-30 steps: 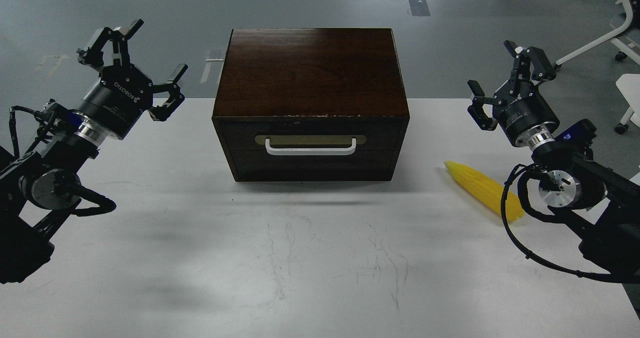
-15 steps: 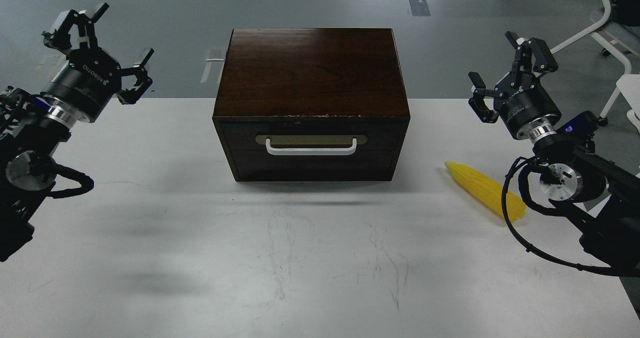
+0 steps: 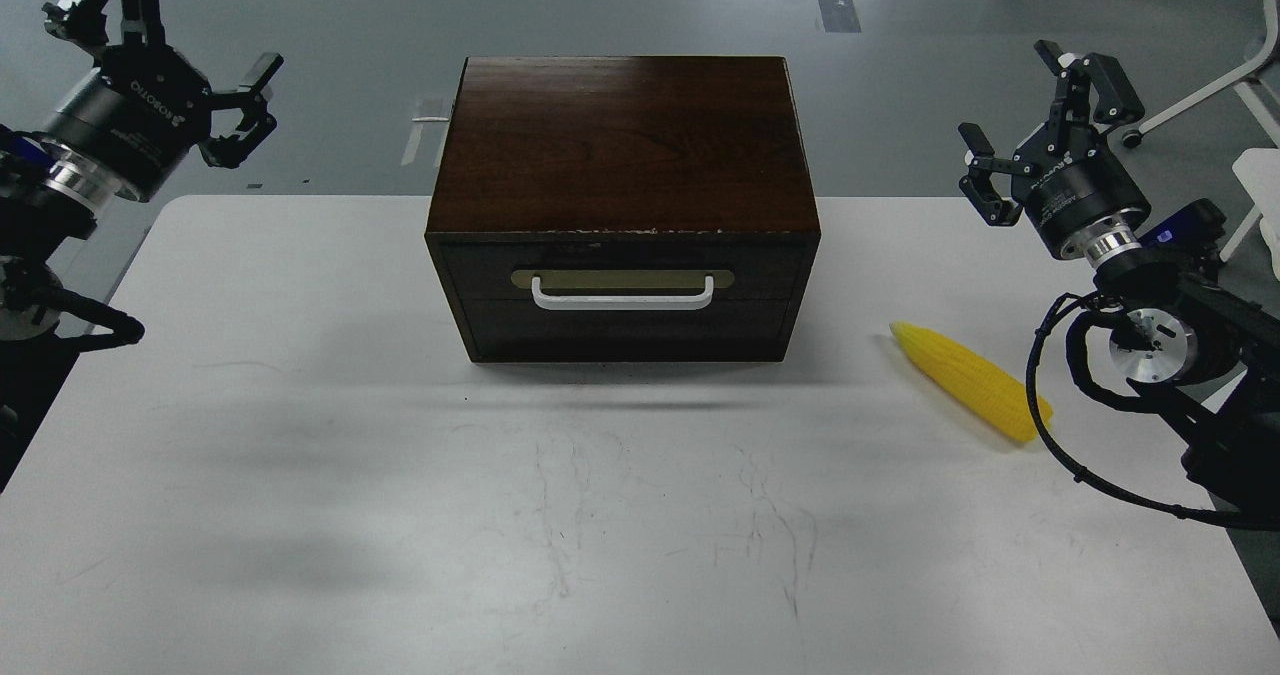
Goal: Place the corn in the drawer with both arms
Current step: 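Raise the left gripper and swing it toward the wooden box, then lower the left gripper onto the white drawer handle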
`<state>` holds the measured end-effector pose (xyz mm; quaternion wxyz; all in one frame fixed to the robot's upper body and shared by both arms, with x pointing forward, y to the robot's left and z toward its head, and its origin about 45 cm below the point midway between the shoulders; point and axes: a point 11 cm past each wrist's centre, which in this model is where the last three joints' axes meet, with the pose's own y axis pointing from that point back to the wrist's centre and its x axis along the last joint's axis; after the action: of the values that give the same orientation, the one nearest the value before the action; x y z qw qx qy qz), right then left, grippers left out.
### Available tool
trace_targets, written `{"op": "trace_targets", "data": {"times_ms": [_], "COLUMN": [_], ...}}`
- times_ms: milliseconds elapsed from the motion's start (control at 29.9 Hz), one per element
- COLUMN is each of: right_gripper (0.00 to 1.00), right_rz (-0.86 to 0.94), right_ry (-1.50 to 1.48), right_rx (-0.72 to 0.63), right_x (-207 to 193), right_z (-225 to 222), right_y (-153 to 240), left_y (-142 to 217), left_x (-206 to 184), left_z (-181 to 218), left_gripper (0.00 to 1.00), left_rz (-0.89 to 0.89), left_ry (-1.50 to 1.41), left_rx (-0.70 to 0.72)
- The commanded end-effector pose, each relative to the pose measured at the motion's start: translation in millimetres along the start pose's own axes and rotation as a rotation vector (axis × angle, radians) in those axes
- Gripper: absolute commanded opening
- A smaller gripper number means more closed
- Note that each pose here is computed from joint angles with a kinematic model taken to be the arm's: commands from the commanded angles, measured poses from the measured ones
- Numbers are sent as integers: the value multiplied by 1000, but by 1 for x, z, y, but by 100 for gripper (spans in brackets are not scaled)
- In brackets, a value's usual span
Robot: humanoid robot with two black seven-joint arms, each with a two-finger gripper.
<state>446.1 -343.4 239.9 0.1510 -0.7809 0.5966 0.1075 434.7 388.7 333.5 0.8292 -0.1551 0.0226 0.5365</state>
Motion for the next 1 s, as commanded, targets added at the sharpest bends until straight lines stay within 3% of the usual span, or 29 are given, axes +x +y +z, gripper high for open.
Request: {"op": "trace_targets", "data": {"times_ms": [0, 167, 234, 501, 635, 802, 969], "right_gripper": [100, 100, 100, 100, 100, 100, 100], "right_rz": [-19, -28, -30, -14, 16, 22, 22], "right_ry": [-7, -2, -3, 7, 21, 29, 29], "right_rx": [2, 15, 15, 16, 7, -6, -6], "right_x": [1, -2, -3, 3, 15, 19, 19], "right_z": [-2, -9, -9, -10, -9, -5, -5], "right_y": [0, -5, -6, -5, 1, 5, 5], "left_y": [-15, -34, -40, -36, -41, -44, -31], "left_x": [-26, -81, -121, -201, -238, -264, -266], "left_z": [30, 69, 81, 75, 41, -21, -61], "left_gripper": [99, 99, 99, 99, 99, 99, 99], "left_rz": [-128, -326, -459, -754, -936, -1215, -1443], "left_ry": [-189, -400, -539, -976, -1206, -1637, -1792], "left_rx": [7, -33, -59, -117, -143, -14, 105]}}
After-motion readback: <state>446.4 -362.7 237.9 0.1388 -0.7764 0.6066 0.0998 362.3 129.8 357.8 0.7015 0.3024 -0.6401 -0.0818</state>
